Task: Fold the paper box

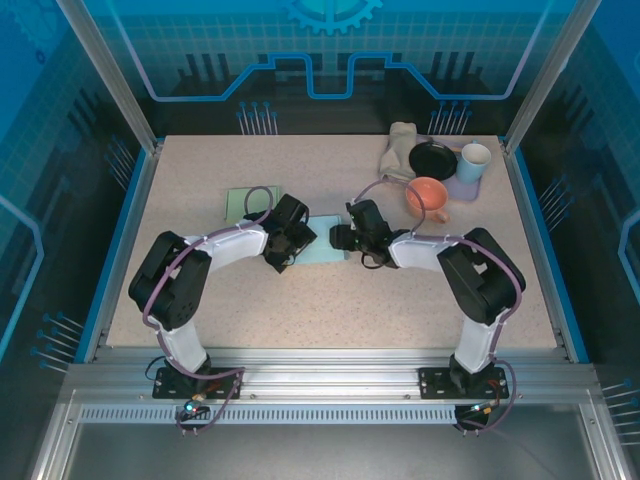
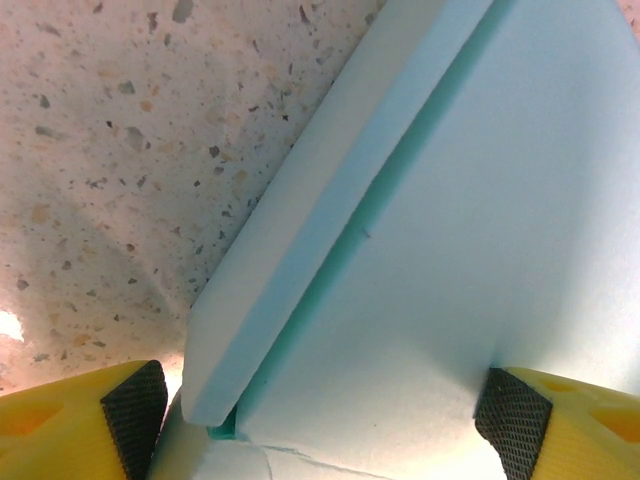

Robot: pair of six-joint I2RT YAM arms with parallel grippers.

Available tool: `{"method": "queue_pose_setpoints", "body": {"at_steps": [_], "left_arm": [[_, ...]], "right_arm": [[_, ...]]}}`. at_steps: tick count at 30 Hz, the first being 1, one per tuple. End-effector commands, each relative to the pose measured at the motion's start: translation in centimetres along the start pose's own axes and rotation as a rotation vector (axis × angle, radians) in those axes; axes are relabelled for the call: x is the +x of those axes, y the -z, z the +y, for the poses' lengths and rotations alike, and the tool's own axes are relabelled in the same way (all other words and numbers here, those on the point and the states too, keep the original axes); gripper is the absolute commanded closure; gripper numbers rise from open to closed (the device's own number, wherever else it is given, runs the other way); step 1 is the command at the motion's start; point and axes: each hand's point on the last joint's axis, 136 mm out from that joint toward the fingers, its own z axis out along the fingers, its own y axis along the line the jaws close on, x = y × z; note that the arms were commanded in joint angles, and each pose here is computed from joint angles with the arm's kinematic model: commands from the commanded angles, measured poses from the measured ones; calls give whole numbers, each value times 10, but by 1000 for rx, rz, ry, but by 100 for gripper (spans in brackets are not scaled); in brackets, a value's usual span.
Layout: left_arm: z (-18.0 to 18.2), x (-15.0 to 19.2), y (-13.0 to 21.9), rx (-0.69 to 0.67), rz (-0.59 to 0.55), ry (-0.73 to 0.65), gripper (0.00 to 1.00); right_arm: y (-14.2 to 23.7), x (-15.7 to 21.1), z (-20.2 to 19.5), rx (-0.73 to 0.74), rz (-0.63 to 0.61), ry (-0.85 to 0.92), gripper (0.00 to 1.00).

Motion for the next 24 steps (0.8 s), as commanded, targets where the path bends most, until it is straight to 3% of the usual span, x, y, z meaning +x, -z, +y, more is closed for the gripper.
{"method": "queue_pose_setpoints", "body": {"at_steps": [1,8,24], "left_arm": [[40,-8,-18,-127,-19,20,14],[47,-11,-22,-148,-36,13,14],[54,-14,-29,-178,-29,5,14]], "right_arm": [[17,31,2,44,87,77,41],[29,44,16,51,82,106,41],[33,28,19,3,46,98,44]]}}
